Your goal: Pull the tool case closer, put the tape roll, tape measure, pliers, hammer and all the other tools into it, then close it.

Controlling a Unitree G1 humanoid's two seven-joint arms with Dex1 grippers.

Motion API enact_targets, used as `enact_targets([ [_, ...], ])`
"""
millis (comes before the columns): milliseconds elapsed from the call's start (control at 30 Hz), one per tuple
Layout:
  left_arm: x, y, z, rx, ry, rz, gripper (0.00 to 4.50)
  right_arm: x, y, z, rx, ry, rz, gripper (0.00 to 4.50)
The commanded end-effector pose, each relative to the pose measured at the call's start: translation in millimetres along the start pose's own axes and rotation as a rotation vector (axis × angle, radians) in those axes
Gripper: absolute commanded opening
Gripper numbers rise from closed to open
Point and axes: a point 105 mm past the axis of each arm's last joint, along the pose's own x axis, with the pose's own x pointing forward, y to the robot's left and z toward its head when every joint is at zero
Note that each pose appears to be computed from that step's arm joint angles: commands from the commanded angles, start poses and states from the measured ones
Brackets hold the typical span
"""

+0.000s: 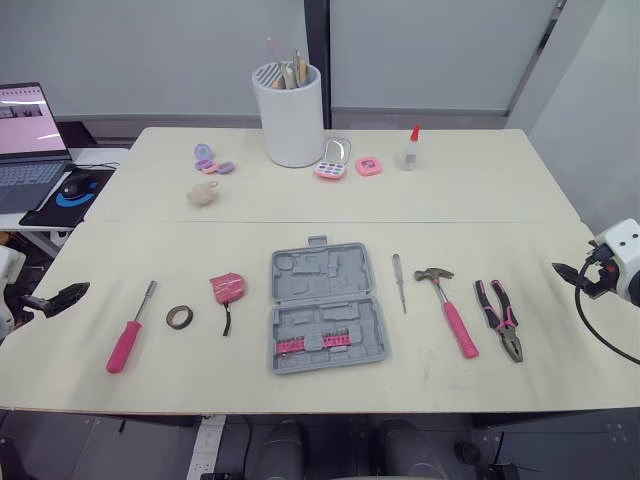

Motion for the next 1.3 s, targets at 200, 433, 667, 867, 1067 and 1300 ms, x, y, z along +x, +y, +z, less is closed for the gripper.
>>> enact_targets([
  [200, -17.4, 12.6, 16.9, 0.008, -0.076, 0.044, 4.46, -2.8, -9.8, 21.2, -0.078, -0.063, -0.037, 4.50],
  [433, -23.7, 6.5, 8.7, -0.022, -0.078, 0.033, 4.46, 1.6, -6.2, 37.0, -0.042, -0.116, 0.014, 4.50],
  [667, -25.9, -22.0, 7.0, -0.053, -0.084, -0.077, 4.46, 8.8, 34.2, 88.0, -0.095, -0.317, 0.233, 4.50],
  [867, -26.4, -47.7, 14.7, -0.027, -0.054, -0.203, 4.46, -2.6, 110.9, 140.6, -0.202, -0.493, 0.546, 4.50],
  [1067, -22.5, -86.4, 29.7, 0.091, -0.031, -0.363, 4.46, -16.2, 172.7, 167.4, -0.300, -0.554, 0.728, 4.50],
  [1300, -3.5, -156.2, 54.0, 0.277, -0.068, -0.577, 4.08, -0.8, 207.8, 146.3, -0.512, -0.398, 0.763, 4.50],
])
